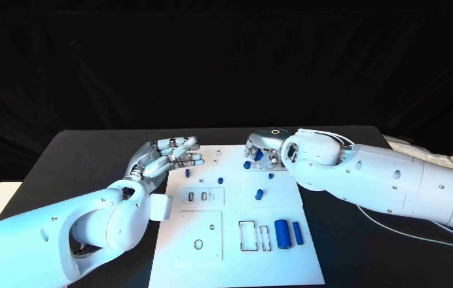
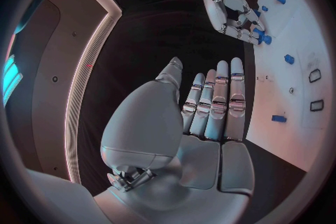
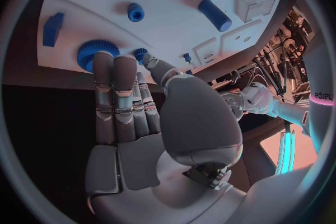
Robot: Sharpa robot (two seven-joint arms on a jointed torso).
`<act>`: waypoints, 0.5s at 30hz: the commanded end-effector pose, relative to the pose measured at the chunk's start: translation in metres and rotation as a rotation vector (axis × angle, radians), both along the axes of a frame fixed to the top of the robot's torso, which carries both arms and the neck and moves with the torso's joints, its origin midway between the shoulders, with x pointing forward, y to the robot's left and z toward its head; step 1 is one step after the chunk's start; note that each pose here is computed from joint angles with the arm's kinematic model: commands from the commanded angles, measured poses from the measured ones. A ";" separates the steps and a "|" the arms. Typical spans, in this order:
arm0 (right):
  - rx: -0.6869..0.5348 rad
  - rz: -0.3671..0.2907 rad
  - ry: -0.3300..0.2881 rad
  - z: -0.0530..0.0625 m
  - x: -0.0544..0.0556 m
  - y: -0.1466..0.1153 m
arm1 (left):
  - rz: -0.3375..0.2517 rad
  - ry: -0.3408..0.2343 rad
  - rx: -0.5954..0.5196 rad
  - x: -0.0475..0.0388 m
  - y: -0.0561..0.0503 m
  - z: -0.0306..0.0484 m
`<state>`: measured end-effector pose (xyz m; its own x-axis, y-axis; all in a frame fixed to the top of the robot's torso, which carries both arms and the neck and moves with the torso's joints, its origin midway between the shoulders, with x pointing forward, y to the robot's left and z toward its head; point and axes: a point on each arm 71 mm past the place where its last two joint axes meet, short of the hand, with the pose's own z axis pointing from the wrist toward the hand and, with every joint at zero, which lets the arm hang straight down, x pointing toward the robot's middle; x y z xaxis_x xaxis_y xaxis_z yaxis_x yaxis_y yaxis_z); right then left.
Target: Assemble the parts on the task board
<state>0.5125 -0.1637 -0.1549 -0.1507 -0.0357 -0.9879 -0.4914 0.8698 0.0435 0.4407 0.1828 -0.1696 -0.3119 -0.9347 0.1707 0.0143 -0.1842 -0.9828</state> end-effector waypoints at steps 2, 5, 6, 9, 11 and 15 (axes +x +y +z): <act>-0.065 0.003 0.007 -0.003 0.001 0.002 | -0.023 -0.007 -0.009 -0.0008 -0.003 0.0020; -0.063 0.008 0.006 -0.002 0.000 0.004 | -0.023 -0.006 -0.009 -0.0006 -0.002 0.0018; -0.063 0.009 0.006 -0.002 0.000 0.004 | -0.023 -0.005 -0.009 -0.0004 -0.002 0.0017; -0.062 0.012 0.005 -0.002 0.001 0.005 | -0.022 -0.004 -0.008 0.0000 -0.002 0.0016; -0.063 0.013 0.006 -0.003 0.001 0.006 | -0.022 -0.004 -0.007 0.0002 -0.001 0.0015; -0.071 0.012 0.013 -0.004 0.002 0.007 | -0.023 -0.002 -0.007 0.0004 -0.001 0.0013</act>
